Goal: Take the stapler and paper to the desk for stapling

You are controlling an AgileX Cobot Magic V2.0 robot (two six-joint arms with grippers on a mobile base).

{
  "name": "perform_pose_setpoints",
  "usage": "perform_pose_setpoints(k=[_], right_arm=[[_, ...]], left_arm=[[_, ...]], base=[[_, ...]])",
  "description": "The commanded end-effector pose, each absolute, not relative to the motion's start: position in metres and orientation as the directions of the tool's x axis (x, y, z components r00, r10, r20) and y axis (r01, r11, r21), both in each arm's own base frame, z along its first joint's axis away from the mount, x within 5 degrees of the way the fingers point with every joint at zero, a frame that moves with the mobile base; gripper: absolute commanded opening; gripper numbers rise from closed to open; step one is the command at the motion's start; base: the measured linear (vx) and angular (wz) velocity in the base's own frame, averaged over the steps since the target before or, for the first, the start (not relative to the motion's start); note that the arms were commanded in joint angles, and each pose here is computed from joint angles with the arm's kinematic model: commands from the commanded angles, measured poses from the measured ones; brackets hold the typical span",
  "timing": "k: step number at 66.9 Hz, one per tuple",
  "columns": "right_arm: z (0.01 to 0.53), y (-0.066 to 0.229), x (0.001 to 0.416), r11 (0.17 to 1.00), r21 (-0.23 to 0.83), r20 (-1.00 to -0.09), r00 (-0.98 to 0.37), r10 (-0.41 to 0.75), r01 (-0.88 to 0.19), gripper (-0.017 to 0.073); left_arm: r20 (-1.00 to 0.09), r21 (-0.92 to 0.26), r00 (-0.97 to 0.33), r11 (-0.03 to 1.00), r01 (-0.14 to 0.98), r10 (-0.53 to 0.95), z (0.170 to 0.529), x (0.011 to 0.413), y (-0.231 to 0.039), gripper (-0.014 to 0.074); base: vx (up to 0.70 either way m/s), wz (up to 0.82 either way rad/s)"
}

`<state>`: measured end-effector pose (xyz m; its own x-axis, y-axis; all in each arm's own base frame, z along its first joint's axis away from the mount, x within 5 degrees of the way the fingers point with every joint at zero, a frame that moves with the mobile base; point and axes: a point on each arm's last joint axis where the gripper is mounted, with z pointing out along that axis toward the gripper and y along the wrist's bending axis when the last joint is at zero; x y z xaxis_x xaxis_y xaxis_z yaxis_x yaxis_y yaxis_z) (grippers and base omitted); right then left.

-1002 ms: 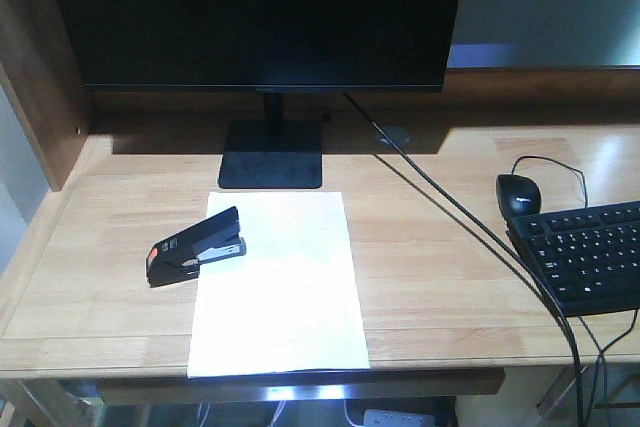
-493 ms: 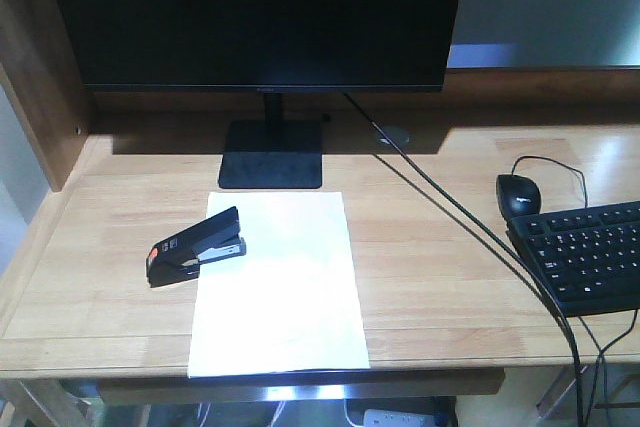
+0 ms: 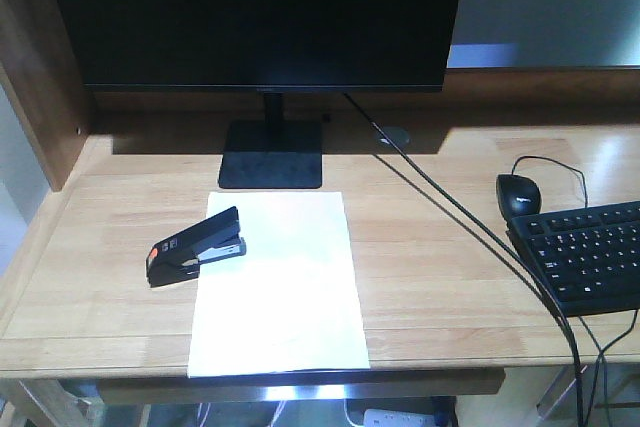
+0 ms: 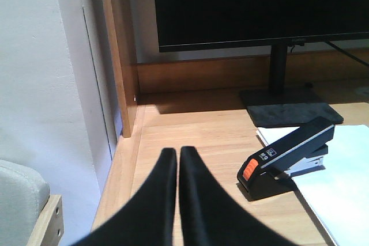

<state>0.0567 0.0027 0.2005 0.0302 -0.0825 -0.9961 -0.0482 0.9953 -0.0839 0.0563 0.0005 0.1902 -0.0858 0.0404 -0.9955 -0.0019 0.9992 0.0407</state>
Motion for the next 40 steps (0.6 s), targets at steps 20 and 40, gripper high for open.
perform_pose_setpoints(k=[20, 40], right_arm=[[0.2105, 0.0034, 0.0547, 0.995, -0.088, -0.984, 0.157, -0.08, -0.044, -0.0009], [0.2105, 0.0034, 0.0547, 0.995, -0.088, -0.984, 0.157, -0.08, -0.044, -0.0009]], left_arm=[[-0.999, 0.028, -0.015, 1.0, -0.003, 0.028, 0.1894, 0.0566, 0.0003, -0.0007], [-0.999, 0.028, -0.015, 1.0, -0.003, 0.028, 0.1894, 0.0566, 0.0003, -0.0007]], base=[[0.0, 0.0], [0.0, 0.0]])
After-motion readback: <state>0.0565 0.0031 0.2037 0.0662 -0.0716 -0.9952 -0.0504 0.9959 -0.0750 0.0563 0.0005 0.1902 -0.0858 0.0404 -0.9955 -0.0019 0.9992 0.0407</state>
